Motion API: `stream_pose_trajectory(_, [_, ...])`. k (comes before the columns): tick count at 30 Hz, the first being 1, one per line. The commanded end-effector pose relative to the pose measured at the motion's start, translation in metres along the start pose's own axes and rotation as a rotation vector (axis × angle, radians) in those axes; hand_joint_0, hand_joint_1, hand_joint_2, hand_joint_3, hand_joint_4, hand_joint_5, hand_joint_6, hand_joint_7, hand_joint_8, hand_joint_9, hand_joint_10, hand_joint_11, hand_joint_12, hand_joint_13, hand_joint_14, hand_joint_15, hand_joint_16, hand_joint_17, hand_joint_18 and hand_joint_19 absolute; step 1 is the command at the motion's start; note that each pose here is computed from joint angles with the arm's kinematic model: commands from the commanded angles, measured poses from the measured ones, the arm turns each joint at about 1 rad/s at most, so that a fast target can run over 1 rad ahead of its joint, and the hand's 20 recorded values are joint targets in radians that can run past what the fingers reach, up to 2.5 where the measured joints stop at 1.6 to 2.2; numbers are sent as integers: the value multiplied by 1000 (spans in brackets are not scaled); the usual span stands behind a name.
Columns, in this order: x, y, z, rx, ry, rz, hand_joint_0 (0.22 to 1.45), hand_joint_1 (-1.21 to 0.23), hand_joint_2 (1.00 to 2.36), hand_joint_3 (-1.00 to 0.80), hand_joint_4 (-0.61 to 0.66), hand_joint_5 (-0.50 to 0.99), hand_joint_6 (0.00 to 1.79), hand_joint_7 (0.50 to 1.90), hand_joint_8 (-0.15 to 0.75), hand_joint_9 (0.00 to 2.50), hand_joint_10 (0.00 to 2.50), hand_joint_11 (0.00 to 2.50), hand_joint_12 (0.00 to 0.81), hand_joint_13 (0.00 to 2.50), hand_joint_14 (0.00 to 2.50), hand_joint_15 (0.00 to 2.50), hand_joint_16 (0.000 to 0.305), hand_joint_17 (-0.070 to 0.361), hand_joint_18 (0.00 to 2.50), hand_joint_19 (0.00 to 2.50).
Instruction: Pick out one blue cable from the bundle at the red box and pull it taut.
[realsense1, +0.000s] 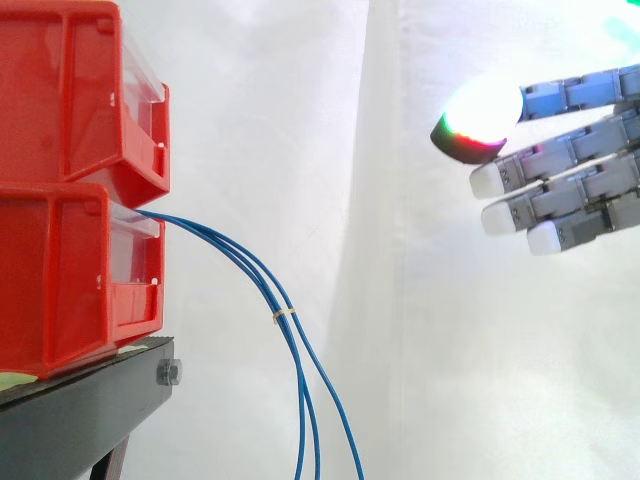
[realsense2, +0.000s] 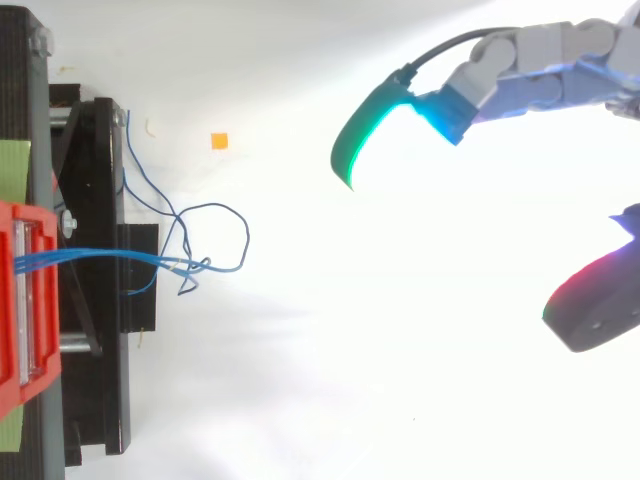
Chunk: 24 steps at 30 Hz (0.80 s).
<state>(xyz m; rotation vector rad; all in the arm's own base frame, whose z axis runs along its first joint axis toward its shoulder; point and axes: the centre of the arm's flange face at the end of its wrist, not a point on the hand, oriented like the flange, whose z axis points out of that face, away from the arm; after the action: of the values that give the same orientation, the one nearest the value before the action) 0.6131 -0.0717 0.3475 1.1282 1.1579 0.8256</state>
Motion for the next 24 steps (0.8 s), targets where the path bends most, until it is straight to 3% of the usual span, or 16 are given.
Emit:
stream_pose_trajectory(1, [10, -17, 4, 29, 5, -25, 540, -725, 1000, -500, 144, -216, 502, 741, 217, 489, 9, 214, 338, 450, 9, 211, 56, 127, 289, 445])
stream_pose_trajectory(3, [14, -20, 6, 29, 8, -29, 538, -723, 1000, -500, 144, -217, 502, 743, 218, 486, 10, 224, 338, 450, 9, 210, 57, 127, 289, 445])
stream_pose_trajectory(5, [22, -34, 11, 43, 6, -35, 538, -720, 1000, -500, 146, -217, 502, 742, 218, 486, 9, 216, 339, 449, 9, 212, 57, 128, 290, 445])
stream_pose_trajectory(8, [26, -40, 14, 45, -16, -38, 536, -721, 1000, -500, 150, -216, 502, 742, 218, 488, 9, 213, 340, 449, 9, 214, 57, 128, 291, 455])
stream_pose_trajectory(16, [34, -39, 13, 46, -55, -90, 532, -715, 1000, -500, 154, -215, 502, 745, 220, 490, 9, 209, 343, 449, 11, 219, 57, 129, 292, 463])
stream_pose_trajectory(21, [42, -37, 11, 50, -61, -108, 530, -710, 1000, -500, 156, -214, 502, 742, 224, 495, 9, 211, 343, 452, 10, 220, 58, 130, 292, 471])
stream_pose_trajectory(22, [49, -50, 14, 69, -59, -122, 530, -709, 1000, -500, 155, -214, 502, 744, 222, 495, 9, 211, 343, 452, 10, 220, 58, 130, 290, 470])
stream_pose_trajectory(24, [52, -52, 14, 71, -57, -120, 530, -704, 1000, -500, 158, -212, 502, 740, 223, 498, 9, 212, 344, 456, 10, 225, 58, 130, 291, 472])
